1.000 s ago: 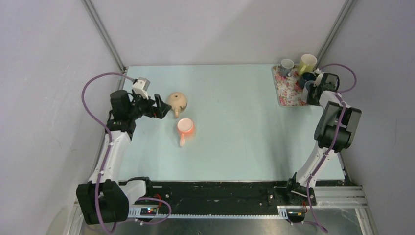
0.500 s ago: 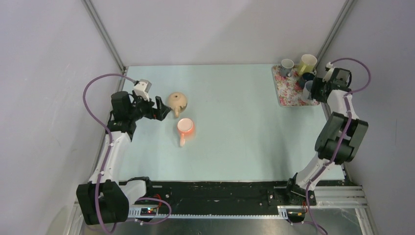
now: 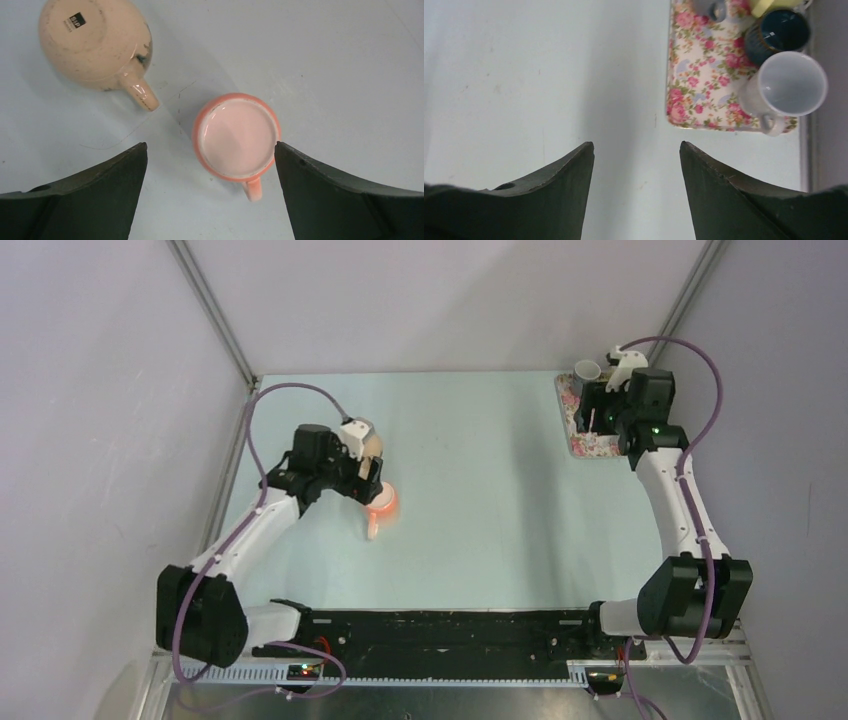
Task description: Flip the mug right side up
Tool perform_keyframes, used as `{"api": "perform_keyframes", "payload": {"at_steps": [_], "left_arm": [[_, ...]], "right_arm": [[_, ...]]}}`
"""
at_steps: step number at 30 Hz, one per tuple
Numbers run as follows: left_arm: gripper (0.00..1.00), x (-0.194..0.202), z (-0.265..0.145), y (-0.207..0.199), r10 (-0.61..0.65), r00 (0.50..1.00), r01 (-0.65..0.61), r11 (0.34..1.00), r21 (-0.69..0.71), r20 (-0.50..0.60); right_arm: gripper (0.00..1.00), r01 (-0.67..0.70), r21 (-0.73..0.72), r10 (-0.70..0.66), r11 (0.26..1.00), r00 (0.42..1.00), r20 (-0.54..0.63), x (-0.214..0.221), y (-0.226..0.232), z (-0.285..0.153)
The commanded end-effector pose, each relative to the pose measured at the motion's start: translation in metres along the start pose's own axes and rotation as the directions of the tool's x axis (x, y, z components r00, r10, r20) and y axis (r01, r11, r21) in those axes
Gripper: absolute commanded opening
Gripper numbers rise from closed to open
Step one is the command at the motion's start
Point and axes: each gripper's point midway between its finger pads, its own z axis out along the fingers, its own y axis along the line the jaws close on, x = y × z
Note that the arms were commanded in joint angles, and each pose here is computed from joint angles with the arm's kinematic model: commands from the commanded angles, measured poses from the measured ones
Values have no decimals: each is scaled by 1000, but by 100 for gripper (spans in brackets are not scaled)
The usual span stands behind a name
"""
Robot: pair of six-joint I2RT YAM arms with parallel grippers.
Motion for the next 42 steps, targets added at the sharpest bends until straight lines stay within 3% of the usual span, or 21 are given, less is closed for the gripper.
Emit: {"api": "perform_keyframes", "payload": {"at_steps": [1, 6, 17, 30, 42], "left_arm": [[100, -9, 5, 9, 17, 998, -23, 994, -103, -58], [100, -1, 22, -1, -26, 989, 15, 997, -74, -148], [100, 16, 35, -30, 6, 966, -10, 1000, -11, -259], [100, 47, 49, -30, 9, 922, -18, 1000, -18, -387], [100, 57, 59, -33, 4, 902, -3, 1000, 5, -431]], "right_arm": [[68, -10, -20, 10, 1000, 999, -36, 15, 12, 4], [68, -17, -34, 15, 999, 998, -53, 28, 14, 11], [68, -4, -40, 2, 999, 999, -51, 40, 14, 12], [68, -3, -48, 1, 999, 999, -53, 45, 15, 12], [69, -3, -60, 0, 998, 998, -61, 49, 18, 14]]}}
